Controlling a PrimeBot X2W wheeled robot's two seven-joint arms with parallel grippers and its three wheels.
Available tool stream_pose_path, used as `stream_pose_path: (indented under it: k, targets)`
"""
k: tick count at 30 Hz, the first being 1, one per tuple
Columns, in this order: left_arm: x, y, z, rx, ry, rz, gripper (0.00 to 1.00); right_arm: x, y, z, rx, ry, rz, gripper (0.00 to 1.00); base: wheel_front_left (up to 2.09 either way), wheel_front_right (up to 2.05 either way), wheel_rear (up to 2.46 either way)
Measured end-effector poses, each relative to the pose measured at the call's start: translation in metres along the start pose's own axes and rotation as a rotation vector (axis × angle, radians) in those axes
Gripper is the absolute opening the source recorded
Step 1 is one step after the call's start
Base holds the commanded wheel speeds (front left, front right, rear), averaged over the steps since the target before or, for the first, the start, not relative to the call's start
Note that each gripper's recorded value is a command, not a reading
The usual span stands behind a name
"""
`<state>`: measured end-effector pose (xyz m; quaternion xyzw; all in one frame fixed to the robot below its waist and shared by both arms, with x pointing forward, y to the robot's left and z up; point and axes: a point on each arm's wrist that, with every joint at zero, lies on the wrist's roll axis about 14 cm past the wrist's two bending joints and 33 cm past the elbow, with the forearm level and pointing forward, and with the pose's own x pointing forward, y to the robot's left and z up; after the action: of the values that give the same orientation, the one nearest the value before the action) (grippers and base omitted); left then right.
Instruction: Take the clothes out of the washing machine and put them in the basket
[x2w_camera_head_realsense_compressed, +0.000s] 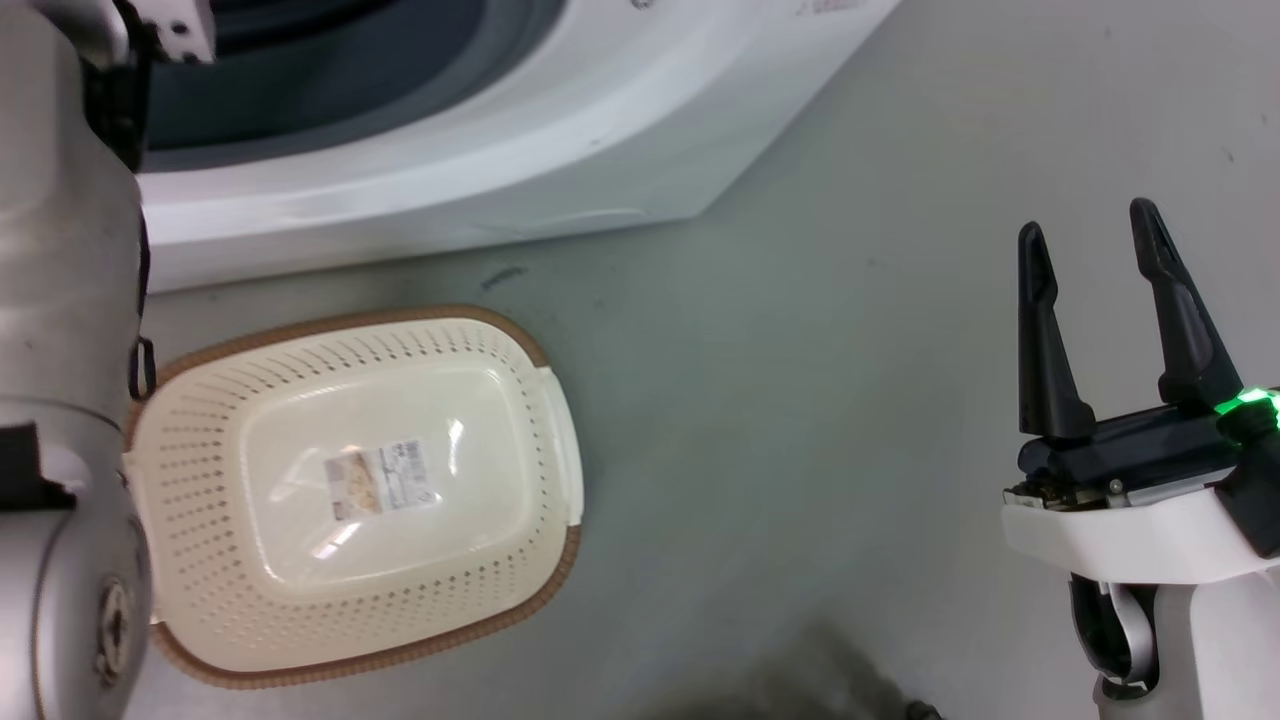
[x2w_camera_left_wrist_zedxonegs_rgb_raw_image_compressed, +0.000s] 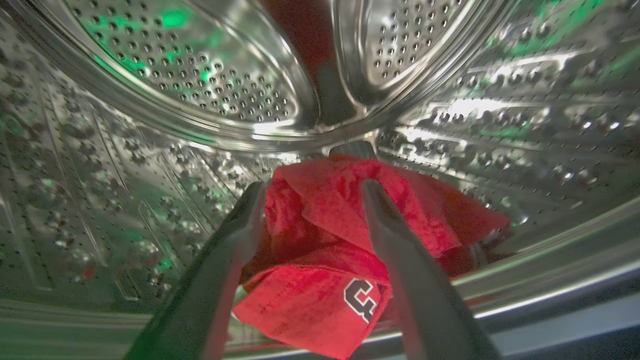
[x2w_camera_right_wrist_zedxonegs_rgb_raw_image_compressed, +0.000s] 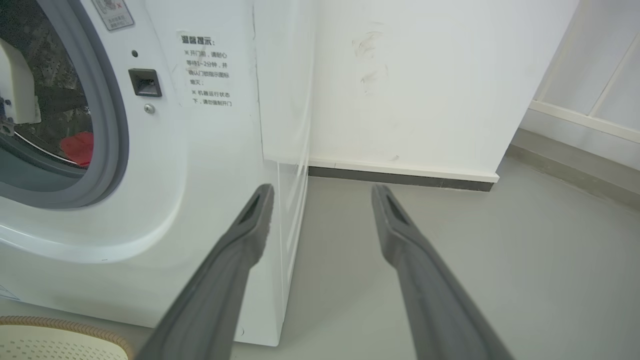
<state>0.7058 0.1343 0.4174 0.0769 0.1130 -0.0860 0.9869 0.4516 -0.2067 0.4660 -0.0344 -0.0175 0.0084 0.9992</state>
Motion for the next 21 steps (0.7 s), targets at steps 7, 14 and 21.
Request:
stream_pose_path:
  k: [7,14,21]
  targets:
    - [0.039,-0.014,-0.048,0.009,0.229,-0.058,1.0,0.0,-0.011,-0.027,-0.001,0.068,-0.032,1.0,0.0,0.0,0.0]
    - [0.056,-0.024,-0.091,0.046,0.449,-0.099,1.0,0.004,-0.012,-0.045,0.007,0.107,-0.033,1.0,0.0,0.0,0.0]
    - [0.065,-0.024,-0.107,0.064,0.547,-0.1,1.0,0.006,-0.015,-0.055,0.016,0.126,-0.043,1.0,0.0,0.0,0.0]
